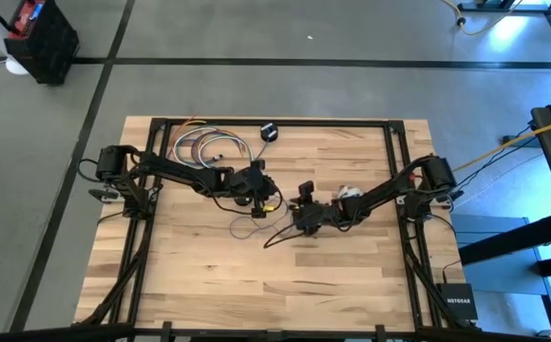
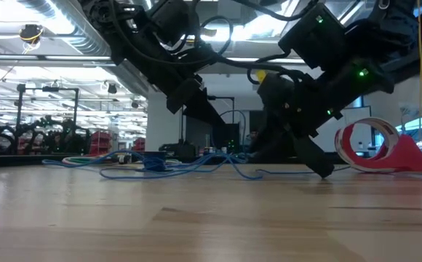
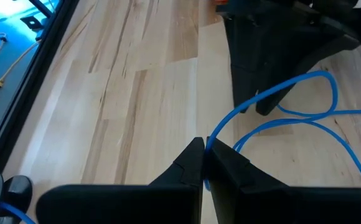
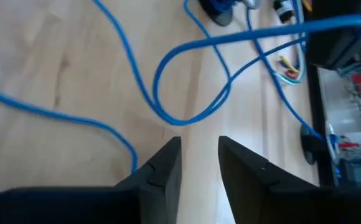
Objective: Coil cords
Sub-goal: Coil the blue wire onto the spool
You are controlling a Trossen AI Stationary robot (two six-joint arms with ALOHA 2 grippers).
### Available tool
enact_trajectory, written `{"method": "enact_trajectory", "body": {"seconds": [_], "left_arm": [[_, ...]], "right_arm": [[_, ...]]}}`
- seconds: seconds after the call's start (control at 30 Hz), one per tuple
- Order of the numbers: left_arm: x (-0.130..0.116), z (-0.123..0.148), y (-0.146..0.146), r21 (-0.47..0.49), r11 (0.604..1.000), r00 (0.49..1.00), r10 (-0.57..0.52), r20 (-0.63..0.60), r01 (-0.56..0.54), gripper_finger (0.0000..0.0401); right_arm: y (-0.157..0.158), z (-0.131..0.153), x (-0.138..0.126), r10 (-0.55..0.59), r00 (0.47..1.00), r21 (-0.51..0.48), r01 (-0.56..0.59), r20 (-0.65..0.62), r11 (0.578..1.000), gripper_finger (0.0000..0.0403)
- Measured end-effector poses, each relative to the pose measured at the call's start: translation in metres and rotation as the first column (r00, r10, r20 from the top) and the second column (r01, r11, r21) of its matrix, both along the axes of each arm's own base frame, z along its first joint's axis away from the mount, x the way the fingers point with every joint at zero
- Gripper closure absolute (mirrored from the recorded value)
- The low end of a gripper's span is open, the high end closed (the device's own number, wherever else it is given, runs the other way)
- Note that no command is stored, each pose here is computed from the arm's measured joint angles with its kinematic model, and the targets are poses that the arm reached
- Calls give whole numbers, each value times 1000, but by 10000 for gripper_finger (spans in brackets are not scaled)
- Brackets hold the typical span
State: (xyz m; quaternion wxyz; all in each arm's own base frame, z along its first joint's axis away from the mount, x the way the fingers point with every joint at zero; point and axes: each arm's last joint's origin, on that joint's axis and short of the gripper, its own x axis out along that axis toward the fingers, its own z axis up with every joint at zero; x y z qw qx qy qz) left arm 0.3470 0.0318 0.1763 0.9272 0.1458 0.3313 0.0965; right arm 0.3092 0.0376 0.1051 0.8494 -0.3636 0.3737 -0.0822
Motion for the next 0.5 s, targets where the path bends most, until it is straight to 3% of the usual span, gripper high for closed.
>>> {"method": "enact_trajectory", "body": {"seconds": [0.27,0.5], "left_arm": [[0,0,-1,0,1000,1000,-2,2,2,391],[1,1,-1,1,1000,1000,-1,10,1,391]], "right_arm": [[3,-2,0,109,993,56,-107,-36,993,313],[3,-1,4,97,995,17,-98,3,995,339]]}}
